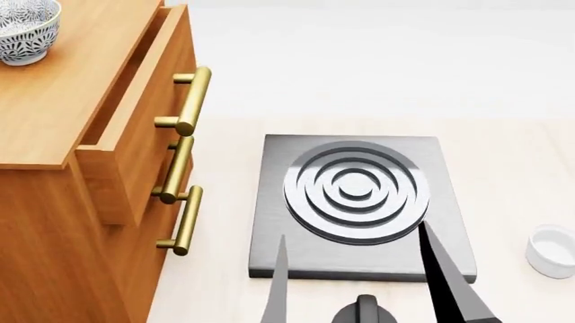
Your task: Pick the akita bowl on the wooden cabinet and place it on the plate.
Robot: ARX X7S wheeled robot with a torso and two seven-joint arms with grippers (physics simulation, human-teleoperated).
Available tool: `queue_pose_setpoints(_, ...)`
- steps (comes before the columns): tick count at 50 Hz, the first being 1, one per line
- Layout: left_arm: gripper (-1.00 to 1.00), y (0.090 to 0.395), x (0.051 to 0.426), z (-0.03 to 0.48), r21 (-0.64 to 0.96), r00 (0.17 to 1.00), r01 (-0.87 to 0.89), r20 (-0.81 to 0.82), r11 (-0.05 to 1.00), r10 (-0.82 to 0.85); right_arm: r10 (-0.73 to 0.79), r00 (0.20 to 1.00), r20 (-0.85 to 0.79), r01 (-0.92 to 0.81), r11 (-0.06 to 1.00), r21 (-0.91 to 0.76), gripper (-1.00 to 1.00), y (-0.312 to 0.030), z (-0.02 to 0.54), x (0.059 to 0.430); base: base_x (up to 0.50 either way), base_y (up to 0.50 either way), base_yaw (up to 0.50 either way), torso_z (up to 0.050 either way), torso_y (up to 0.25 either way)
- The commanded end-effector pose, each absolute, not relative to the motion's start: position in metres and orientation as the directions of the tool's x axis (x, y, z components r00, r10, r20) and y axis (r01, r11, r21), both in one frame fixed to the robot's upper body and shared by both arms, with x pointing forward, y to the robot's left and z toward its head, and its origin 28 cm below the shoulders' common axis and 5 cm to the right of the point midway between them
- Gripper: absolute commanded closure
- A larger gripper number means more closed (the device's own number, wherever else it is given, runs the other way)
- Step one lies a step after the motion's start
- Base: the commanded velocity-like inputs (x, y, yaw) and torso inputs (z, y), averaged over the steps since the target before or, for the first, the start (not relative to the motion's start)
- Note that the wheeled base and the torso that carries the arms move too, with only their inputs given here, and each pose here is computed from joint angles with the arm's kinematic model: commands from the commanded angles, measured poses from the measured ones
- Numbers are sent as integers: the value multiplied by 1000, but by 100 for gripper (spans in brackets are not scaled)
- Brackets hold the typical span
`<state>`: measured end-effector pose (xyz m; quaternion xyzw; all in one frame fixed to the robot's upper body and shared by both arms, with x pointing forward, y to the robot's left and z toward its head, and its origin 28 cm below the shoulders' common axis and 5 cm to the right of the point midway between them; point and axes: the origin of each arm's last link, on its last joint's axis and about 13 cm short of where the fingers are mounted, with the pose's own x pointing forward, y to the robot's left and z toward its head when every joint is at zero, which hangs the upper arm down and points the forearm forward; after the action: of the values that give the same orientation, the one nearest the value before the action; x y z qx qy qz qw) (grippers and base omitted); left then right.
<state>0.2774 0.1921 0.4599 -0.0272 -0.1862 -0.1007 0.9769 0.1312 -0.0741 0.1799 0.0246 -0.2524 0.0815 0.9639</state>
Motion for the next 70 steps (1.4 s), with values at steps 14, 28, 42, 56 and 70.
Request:
queue_pose_setpoints(14,-100,184,332,501,-22,971,158,187,987,-151,150,855,497,-176,984,5,-100,-74,181,130,0,0,0,0,0)
queue_pose_setpoints(28,-100,189,358,495,-75,995,86,51,993,-82,154,854,497,-181,984,5,-100,-74,180,130,0,0,0,0,0)
queue_pose_setpoints(42,-100,199,362,487,-90,1000,17,16,996,-16,150,854,498,-176,984,5,-100,-75,180,130,0,0,0,0,0)
queue_pose_setpoints(56,-100,234,365,477,-139,992,-124,-56,982,117,157,857,490,-181,983,2,-100,-74,178,131,0,0,0,0,0)
queue_pose_setpoints(70,-100,249,358,482,-92,975,-215,-82,972,208,161,859,486,-185,983,1,-100,-73,177,132,0,0,0,0,0)
